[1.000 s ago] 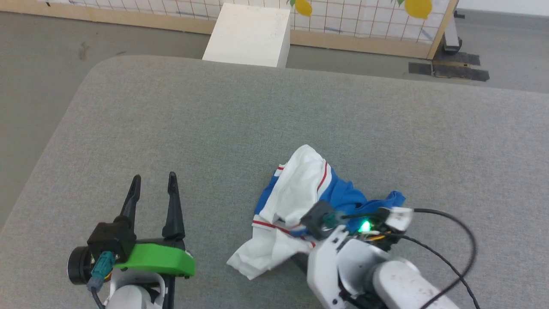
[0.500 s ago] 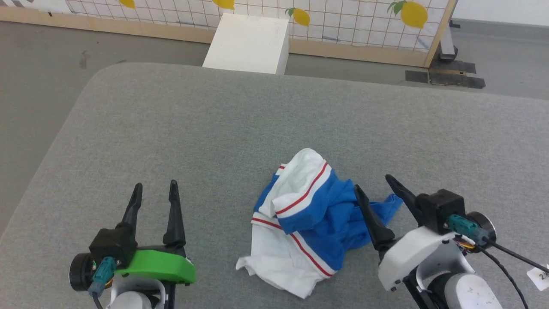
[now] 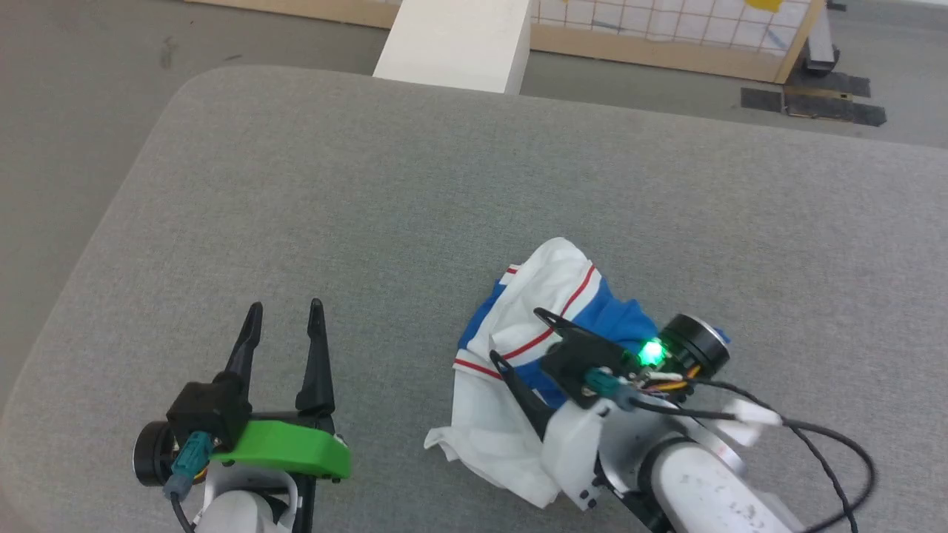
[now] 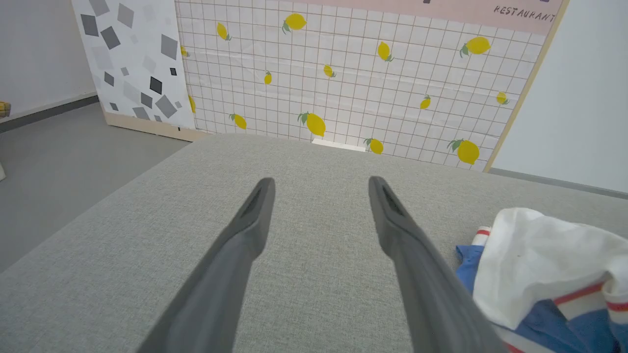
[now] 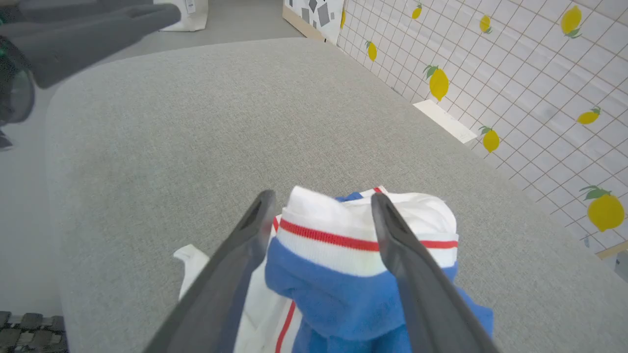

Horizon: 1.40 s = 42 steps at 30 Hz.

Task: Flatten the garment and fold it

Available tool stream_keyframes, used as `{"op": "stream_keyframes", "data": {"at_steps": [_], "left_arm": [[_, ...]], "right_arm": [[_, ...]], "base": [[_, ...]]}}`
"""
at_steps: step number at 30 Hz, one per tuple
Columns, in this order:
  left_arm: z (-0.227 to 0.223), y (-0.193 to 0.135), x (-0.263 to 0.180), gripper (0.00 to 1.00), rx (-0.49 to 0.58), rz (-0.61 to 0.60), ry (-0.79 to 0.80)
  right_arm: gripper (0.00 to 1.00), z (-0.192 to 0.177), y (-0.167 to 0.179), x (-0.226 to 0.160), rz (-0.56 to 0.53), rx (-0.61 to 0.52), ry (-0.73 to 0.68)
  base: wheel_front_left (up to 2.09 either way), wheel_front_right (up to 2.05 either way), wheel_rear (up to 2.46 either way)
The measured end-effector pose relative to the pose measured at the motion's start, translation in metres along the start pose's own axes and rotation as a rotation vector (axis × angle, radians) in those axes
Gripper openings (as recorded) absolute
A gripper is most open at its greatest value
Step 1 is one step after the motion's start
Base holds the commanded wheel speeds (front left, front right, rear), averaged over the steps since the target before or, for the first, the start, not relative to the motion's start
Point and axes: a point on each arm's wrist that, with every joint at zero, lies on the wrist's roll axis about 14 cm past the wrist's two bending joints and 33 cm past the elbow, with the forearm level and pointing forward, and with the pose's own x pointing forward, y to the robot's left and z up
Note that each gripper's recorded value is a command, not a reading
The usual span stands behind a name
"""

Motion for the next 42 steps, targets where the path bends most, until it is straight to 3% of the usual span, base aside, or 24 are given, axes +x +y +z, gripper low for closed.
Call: {"op": "stream_keyframes", "data": {"at_steps": [7, 8, 9, 10, 17, 22, 26, 29, 30, 31, 36, 42], "left_arm": [[-0.004, 0.004, -0.001, 1.00, -0.011, 0.017, 0.015], [-0.005, 0.005, -0.001, 1.00, -0.013, 0.018, 0.016], [-0.005, 0.005, -0.001, 1.00, -0.016, 0.021, 0.017], [-0.005, 0.005, -0.001, 1.00, -0.015, 0.022, 0.019], [-0.005, 0.002, -0.002, 1.00, -0.019, 0.014, 0.018], [-0.002, -0.002, -0.001, 1.00, -0.022, -0.003, 0.007], [0.002, -0.010, 0.001, 1.00, -0.024, -0.028, -0.005], [0.003, -0.017, 0.002, 1.00, -0.029, -0.052, -0.009], [0.003, -0.018, 0.003, 1.00, -0.030, -0.056, -0.009], [0.003, -0.019, 0.003, 1.00, -0.030, -0.059, -0.009], [-0.001, -0.024, 0.004, 1.00, -0.035, -0.080, 0.002], [-0.030, -0.063, -0.008, 1.00, -0.101, -0.217, 0.111]], "right_arm": [[1.00, -0.047, 0.009, 0.019, 0.070, -0.136, 0.262], [0.88, -0.054, 0.007, 0.020, 0.068, -0.141, 0.301], [0.21, -0.059, 0.004, 0.021, 0.066, -0.147, 0.327], [0.00, -0.061, 0.003, 0.021, 0.066, -0.152, 0.339], [0.00, -0.039, -0.045, 0.017, -0.074, -0.052, 0.271], [0.00, -0.008, -0.110, -0.008, -0.296, 0.075, 0.131], [0.00, -0.024, -0.161, -0.053, -0.500, 0.190, 0.123], [0.00, -0.032, -0.167, -0.073, -0.549, 0.218, 0.108], [0.12, -0.031, -0.162, -0.072, -0.538, 0.216, 0.095], [1.00, -0.028, -0.153, -0.069, -0.511, 0.210, 0.074], [1.00, -0.019, -0.116, -0.060, -0.415, 0.233, -0.015], [1.00, -0.016, -0.115, -0.080, -0.452, 0.266, -0.117]], "base": [[0.00, 0.00, 0.00], [0.00, 0.00, 0.00], [0.00, 0.00, 0.00], [0.00, 0.00, 0.00], [0.00, 0.00, 0.00], [0.00, 0.00, 0.00], [0.00, 0.00, 0.00], [0.00, 0.00, 0.00], [0.00, 0.00, 0.00], [0.00, 0.00, 0.00], [0.00, 0.00, 0.00], [0.00, 0.00, 0.00]]}}
